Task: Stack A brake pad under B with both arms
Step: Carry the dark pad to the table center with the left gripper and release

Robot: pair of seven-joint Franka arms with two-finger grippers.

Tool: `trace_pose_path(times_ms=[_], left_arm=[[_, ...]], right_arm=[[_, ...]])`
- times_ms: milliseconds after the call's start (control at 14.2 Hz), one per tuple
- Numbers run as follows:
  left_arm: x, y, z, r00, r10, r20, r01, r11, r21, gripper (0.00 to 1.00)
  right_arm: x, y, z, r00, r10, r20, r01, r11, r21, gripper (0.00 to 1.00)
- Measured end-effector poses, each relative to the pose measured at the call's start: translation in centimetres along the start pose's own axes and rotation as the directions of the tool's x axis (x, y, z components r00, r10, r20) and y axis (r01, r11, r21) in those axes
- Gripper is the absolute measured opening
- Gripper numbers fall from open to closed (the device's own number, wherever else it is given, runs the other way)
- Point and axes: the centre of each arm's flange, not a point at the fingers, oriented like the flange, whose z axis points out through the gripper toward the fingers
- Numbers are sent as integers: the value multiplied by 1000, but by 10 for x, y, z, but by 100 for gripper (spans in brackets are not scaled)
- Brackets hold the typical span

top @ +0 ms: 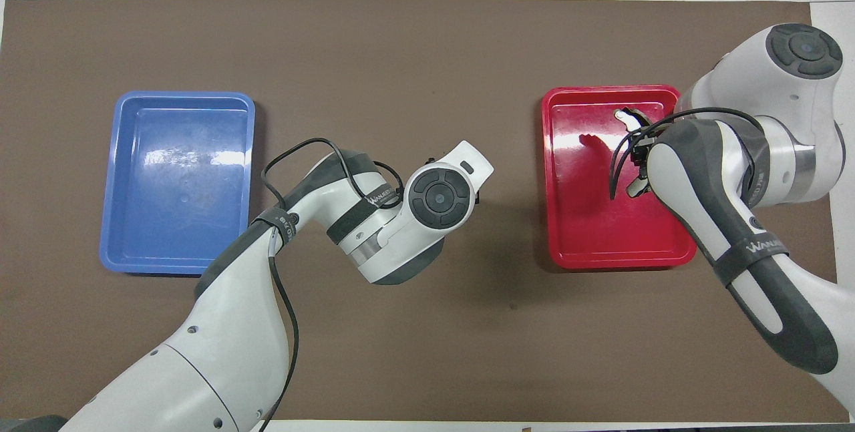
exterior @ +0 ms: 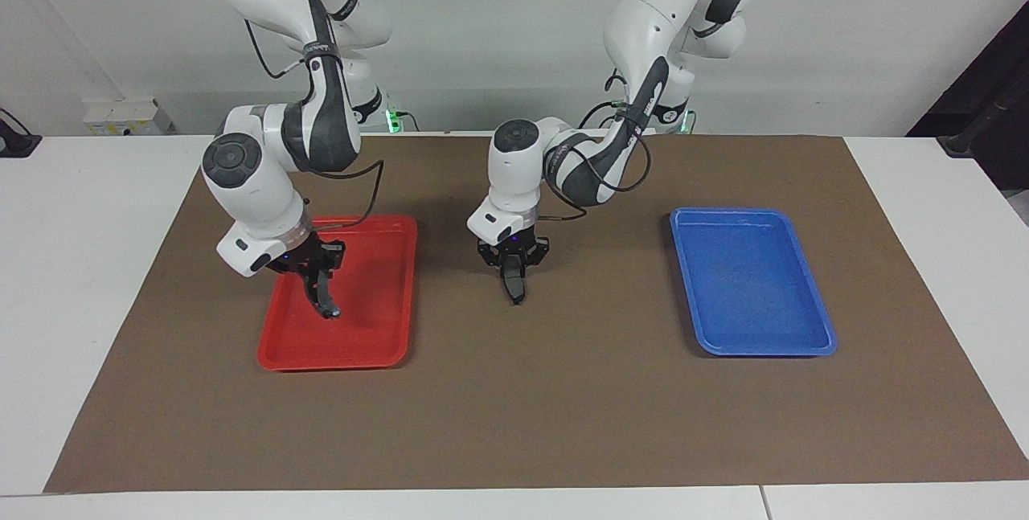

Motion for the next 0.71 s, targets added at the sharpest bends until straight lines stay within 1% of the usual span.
trace_pose_path(times_ms=[141, 212, 283, 424, 495, 707], left_arm=[[1, -1, 0, 1000, -2, 1, 2, 1000, 3, 78], [2, -3, 0, 1000, -5, 8, 5, 1000, 13, 91], [4, -6, -1, 1000, -10, 16, 9, 1000, 30, 99], [17, -18, -18, 999, -33, 28, 30, 997, 76, 100], [26, -27, -35, 999, -43, 26, 40, 995, 96, 100], [50, -71, -101, 998, -52, 18, 49, 988, 149, 100]], right_arm=[[0, 0, 0, 1000, 0, 2, 0, 1000, 0, 41], [0, 0, 0, 1000, 0, 3, 0, 1000, 0, 41], [0, 0, 0, 1000, 0, 3, 0, 1000, 0, 41], [0, 0, 0, 1000, -1, 3, 1, 1000, 0, 41], [0, -1, 0, 1000, -2, 3, 2, 1000, 0, 41], [0, -6, -2, 1000, -11, 3, 11, 1000, -1, 41]])
